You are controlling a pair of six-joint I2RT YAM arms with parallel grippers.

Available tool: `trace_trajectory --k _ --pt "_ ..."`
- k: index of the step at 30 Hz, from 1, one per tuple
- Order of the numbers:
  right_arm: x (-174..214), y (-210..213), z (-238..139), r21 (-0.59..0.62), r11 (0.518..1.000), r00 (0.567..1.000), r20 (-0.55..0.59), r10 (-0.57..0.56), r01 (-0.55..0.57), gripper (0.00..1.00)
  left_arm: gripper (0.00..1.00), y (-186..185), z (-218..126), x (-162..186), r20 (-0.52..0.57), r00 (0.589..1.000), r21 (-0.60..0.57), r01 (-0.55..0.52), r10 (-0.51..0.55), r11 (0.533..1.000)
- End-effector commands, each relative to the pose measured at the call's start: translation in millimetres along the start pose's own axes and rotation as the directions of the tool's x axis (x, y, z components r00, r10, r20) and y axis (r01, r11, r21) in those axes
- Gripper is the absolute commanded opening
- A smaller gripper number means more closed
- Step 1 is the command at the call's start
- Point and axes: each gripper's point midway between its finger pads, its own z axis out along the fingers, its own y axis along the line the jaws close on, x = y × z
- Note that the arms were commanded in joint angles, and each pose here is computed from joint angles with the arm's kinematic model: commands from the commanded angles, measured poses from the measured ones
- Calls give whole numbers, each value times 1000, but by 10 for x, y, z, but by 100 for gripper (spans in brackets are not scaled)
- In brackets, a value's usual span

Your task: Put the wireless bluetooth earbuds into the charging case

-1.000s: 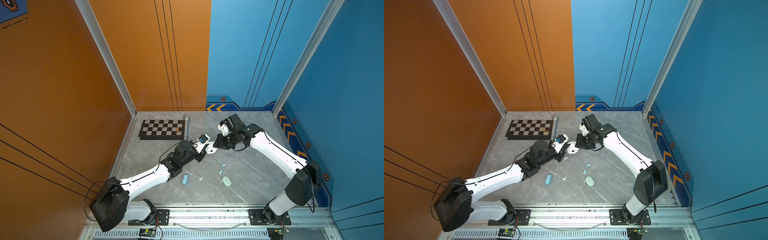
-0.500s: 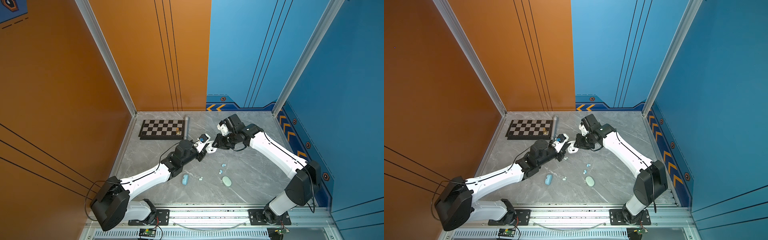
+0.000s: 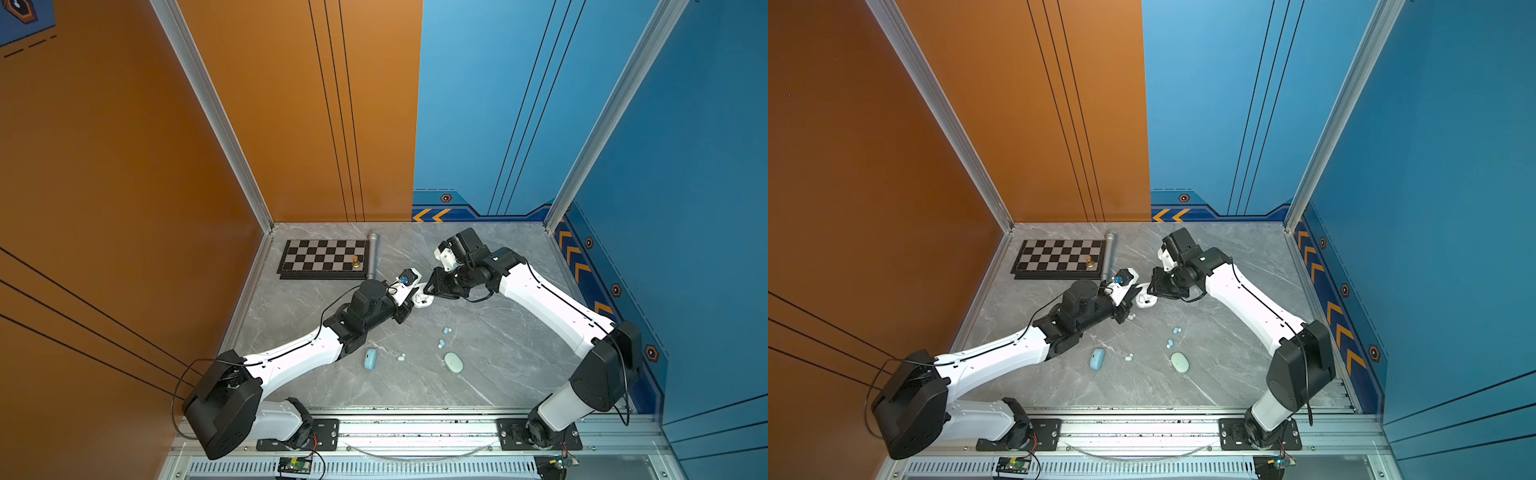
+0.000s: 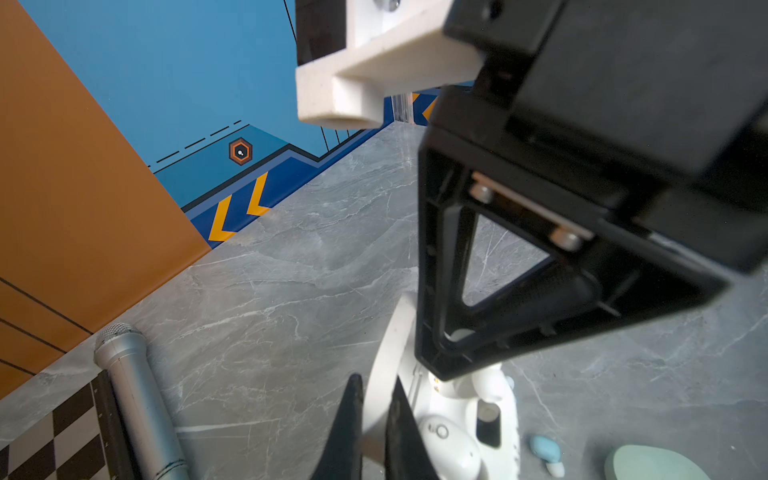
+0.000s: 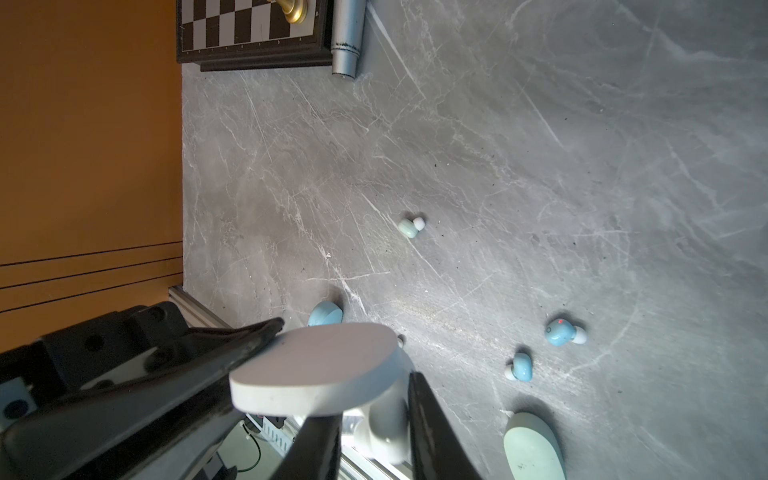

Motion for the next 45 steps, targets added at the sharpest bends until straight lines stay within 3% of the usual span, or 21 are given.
trace_trajectory --k 1,10,26,45 --pt "-66 90 -70 -26 1000 999 34 -12 13 29 0 -40 19 -198 51 999 17 -3 2 1000" --pt "-9 74 -18 -8 1000 999 21 -29 30 24 0 -29 11 -254 63 998 15 -5 4 1000" --pt "105 11 52 26 998 999 -6 -50 50 24 0 47 -26 -310 76 997 -12 -8 9 1000" --pt "116 10 68 40 997 998 -9 -69 69 13 0 137 -51 -353 87 996 -31 13 -10 999"
